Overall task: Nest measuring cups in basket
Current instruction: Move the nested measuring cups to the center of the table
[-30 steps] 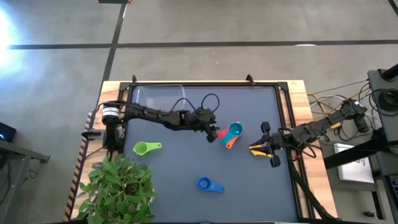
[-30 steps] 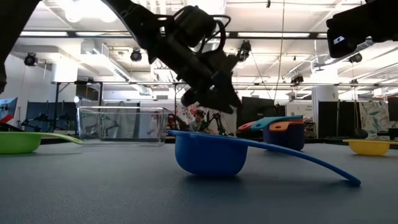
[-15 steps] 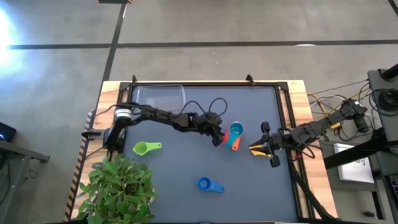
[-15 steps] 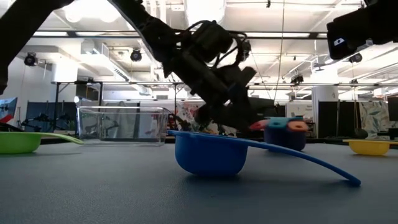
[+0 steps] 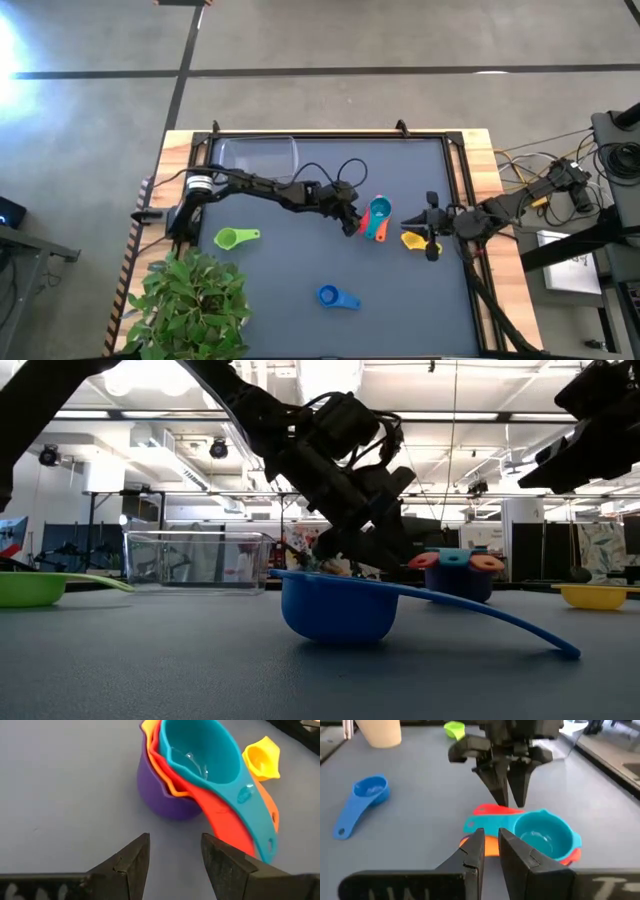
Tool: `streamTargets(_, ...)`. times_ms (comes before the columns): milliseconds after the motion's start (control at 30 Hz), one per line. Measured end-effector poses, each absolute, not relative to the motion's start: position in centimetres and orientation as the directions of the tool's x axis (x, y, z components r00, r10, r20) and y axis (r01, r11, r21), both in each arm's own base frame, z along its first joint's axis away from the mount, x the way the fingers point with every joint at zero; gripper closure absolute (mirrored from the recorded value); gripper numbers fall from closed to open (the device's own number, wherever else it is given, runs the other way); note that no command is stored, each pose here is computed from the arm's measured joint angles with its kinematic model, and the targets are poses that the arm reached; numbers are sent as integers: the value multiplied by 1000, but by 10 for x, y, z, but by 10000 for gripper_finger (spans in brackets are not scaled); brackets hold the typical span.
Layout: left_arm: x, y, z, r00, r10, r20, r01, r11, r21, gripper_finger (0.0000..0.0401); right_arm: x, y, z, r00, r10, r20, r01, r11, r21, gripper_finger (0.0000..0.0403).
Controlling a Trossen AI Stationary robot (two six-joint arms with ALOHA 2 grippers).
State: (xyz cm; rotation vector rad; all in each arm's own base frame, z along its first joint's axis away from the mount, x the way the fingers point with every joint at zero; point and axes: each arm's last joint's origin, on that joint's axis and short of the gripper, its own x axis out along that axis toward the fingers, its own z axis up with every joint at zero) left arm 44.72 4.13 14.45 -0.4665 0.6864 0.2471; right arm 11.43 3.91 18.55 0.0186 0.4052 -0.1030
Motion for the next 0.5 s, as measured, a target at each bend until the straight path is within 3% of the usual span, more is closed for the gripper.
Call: streamTargets(500, 448, 32, 145, 753, 54, -656, -370, 858, -355, 240, 160, 61, 165, 723, -185, -665, 139, 983, -123, 366)
